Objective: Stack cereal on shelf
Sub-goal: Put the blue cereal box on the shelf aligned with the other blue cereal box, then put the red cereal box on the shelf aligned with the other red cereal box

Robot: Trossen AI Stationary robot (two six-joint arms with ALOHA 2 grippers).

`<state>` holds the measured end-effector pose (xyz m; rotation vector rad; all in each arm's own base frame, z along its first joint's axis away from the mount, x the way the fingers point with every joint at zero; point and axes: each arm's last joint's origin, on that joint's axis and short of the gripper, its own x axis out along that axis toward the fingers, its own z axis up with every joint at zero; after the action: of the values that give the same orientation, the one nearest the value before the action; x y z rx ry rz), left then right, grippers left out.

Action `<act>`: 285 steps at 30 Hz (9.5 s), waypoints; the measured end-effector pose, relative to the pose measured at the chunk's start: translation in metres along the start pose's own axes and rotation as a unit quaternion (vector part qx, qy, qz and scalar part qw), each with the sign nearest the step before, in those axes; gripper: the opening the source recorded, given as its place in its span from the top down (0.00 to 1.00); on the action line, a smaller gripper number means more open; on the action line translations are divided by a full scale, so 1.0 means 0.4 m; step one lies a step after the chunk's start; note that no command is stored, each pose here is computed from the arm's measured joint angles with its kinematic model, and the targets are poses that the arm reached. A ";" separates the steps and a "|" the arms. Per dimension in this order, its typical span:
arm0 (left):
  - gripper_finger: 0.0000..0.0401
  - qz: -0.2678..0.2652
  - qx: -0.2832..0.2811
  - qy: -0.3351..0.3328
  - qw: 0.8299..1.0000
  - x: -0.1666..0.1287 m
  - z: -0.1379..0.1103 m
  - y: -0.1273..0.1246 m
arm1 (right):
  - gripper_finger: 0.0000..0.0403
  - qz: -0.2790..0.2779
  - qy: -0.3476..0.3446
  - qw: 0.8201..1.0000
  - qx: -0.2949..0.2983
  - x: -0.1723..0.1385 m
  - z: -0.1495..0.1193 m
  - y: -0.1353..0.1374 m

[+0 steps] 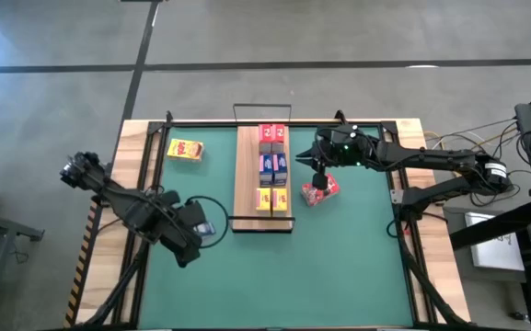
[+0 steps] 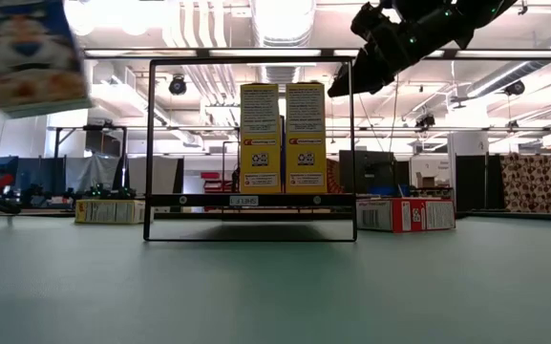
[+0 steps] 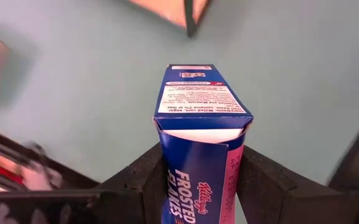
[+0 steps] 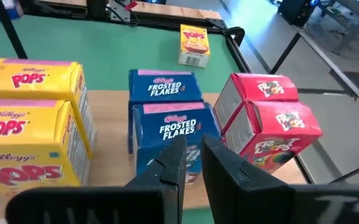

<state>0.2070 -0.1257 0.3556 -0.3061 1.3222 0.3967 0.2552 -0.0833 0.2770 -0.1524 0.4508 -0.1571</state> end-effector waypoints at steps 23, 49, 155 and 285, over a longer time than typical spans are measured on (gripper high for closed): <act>0.71 0.037 0.144 -0.020 0.989 -0.001 0.126 0.118 | 0.91 0.021 0.075 0.994 0.073 -0.003 -0.036 0.021; 0.71 0.172 0.479 0.018 0.860 0.099 0.313 0.254 | 0.91 0.022 0.069 0.996 0.053 -0.003 -0.034 0.021; 1.00 0.084 0.322 -0.147 0.931 0.361 0.255 0.297 | 0.91 0.020 0.066 0.996 0.060 -0.003 -0.032 0.020; 1.00 0.018 0.255 -0.432 0.865 0.285 0.155 0.401 | 0.36 -0.106 0.311 0.839 0.434 -0.017 -0.268 -0.043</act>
<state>0.2116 0.0571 0.2595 0.3279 0.4988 0.1567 0.1996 -0.1109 0.1875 0.7765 0.9687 -0.6252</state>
